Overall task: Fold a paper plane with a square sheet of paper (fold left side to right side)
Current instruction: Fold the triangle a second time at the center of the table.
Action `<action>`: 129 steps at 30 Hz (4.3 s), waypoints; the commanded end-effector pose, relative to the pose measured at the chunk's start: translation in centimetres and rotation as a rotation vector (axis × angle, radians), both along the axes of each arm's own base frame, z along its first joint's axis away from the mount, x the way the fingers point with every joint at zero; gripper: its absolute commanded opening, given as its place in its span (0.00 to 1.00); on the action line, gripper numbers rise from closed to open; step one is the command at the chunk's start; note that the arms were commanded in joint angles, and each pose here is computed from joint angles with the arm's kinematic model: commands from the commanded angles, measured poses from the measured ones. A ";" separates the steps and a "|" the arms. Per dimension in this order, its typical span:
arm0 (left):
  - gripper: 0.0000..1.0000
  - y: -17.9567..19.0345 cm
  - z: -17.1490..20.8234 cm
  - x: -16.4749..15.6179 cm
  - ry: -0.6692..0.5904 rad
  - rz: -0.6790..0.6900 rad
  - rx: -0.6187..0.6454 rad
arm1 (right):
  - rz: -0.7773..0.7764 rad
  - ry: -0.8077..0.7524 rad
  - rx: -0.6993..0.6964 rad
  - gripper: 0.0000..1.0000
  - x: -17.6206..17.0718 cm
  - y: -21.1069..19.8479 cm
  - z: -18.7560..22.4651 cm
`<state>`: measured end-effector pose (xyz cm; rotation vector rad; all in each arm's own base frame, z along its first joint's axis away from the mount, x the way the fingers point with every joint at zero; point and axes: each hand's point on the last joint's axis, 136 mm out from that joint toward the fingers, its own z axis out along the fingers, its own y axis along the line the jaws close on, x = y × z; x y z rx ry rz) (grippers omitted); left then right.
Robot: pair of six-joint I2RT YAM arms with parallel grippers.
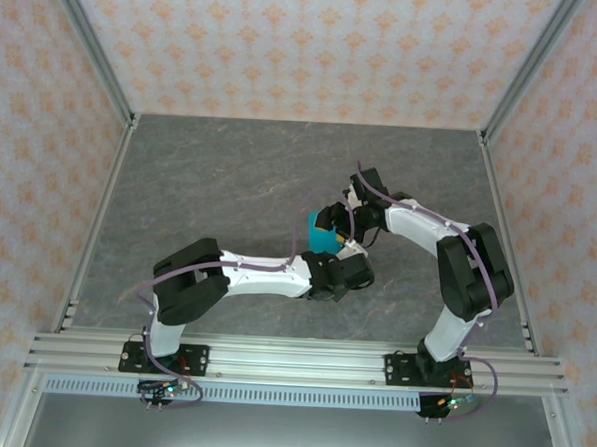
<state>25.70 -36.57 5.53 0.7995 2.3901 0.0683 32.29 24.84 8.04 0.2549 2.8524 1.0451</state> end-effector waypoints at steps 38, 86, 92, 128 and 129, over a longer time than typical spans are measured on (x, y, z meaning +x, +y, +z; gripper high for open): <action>0.06 1.7 3.1 0.9 -0.029 0.078 -0.096 | -0.259 -0.295 -0.102 0.72 3.0 -10.9 9.4; 0.06 6.4 -0.2 4.9 0.215 0.129 -0.315 | -0.014 0.037 -0.313 0.00 -9.1 -6.2 -7.3; 0.05 6.3 -0.6 5.5 0.214 0.132 -0.311 | -0.008 0.044 -0.319 0.00 -9.3 -6.3 -7.5; 0.05 6.3 -2.7 5.8 0.247 0.133 -0.254 | 0.005 0.060 -0.338 0.00 -9.7 -6.5 -7.9; 0.05 6.3 -2.8 5.8 0.249 0.131 -0.252 | 0.004 0.060 -0.339 0.00 -9.7 -6.5 -7.9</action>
